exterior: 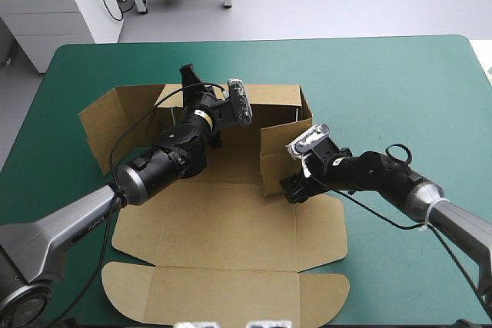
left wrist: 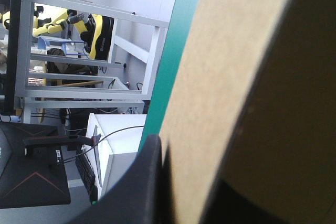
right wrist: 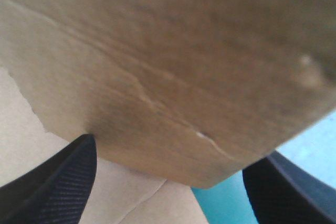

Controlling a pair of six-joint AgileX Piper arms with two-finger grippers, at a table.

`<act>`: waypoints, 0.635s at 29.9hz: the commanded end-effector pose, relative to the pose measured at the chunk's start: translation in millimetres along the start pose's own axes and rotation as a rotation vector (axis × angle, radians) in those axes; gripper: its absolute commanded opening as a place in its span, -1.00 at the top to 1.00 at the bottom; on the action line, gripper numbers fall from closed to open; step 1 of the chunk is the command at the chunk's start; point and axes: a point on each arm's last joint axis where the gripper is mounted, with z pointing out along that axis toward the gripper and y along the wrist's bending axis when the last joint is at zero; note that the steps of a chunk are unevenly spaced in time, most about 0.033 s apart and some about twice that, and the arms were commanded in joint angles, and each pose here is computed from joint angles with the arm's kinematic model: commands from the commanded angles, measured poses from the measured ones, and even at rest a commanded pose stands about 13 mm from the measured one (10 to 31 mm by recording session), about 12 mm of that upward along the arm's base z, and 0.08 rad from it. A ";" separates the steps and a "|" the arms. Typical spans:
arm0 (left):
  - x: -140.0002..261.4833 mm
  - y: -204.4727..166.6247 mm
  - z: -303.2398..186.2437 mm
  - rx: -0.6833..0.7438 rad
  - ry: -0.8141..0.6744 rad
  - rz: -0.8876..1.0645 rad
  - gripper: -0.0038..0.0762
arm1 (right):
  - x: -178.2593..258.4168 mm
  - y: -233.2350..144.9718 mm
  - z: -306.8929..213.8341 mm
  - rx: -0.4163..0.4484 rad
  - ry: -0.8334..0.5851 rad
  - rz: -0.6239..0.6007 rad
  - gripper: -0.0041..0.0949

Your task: Fold the box

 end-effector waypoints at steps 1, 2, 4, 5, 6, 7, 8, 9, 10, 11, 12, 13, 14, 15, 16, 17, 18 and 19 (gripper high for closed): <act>-9.2 15.0 -15.1 -0.032 -0.087 -0.097 0.86 | -12.0 -1.9 4.6 0.022 -0.058 0.008 -0.49; -9.4 14.9 -15.1 -0.032 -0.089 -0.098 0.86 | -13.3 -1.7 7.3 0.031 -0.074 0.017 -0.49; -10.0 14.3 -15.1 -0.024 -0.096 -0.109 0.86 | -17.1 -3.1 7.6 0.061 -0.110 0.021 -0.49; -10.2 14.3 -15.2 -0.024 -0.097 -0.109 0.86 | -21.4 -4.4 5.9 0.081 -0.137 0.021 -0.49; -10.2 14.2 -15.2 -0.023 -0.097 -0.110 0.86 | -25.1 -4.8 4.2 0.087 -0.153 0.019 -0.49; -10.2 14.0 -15.2 -0.020 -0.097 -0.115 0.86 | -29.5 -5.1 2.6 0.089 -0.166 0.016 -0.49; -10.1 13.8 -15.1 -0.017 -0.097 -0.119 0.86 | -34.0 -4.9 0.9 0.086 -0.179 0.019 -0.49; -10.1 13.1 -15.1 -0.010 -0.096 -0.131 0.86 | -37.7 -4.7 -0.6 0.082 -0.187 0.015 -0.49; -10.3 12.3 -15.1 -0.001 -0.098 -0.136 0.86 | -40.4 -3.7 -1.7 0.076 -0.192 0.013 -0.49; -10.3 11.2 -15.1 0.011 -0.097 -0.142 0.86 | -43.9 -3.0 -3.2 0.066 -0.196 0.013 -0.49; -10.1 10.2 -15.1 0.022 -0.093 -0.137 0.86 | -45.5 -2.6 -4.0 0.061 -0.198 0.011 -0.49; -10.1 9.6 -15.1 0.028 -0.093 -0.123 0.86 | -47.1 -2.4 -4.8 0.058 -0.200 0.007 -0.47; -10.0 8.3 -15.2 0.042 -0.092 -0.122 0.86 | -48.6 -2.4 -5.4 0.059 -0.204 0.007 -0.43; -10.0 8.3 -15.2 0.043 -0.092 -0.123 0.86 | -48.9 -3.0 -5.5 0.065 -0.207 0.003 -0.37; -10.0 8.3 -15.2 0.043 -0.092 -0.123 0.86 | -49.0 -3.4 -5.5 0.070 -0.209 -0.004 -0.29; -10.0 8.3 -15.2 0.043 -0.092 -0.123 0.86 | -49.1 -3.7 -5.6 0.074 -0.209 -0.009 -0.18; -10.0 8.3 -15.2 0.043 -0.092 -0.123 0.86 | -49.1 -3.9 -5.6 0.076 -0.210 -0.010 -0.07; -10.2 8.3 -15.2 0.043 -0.093 -0.123 0.86 | -48.9 -4.0 -5.0 0.076 -0.208 -0.009 0.08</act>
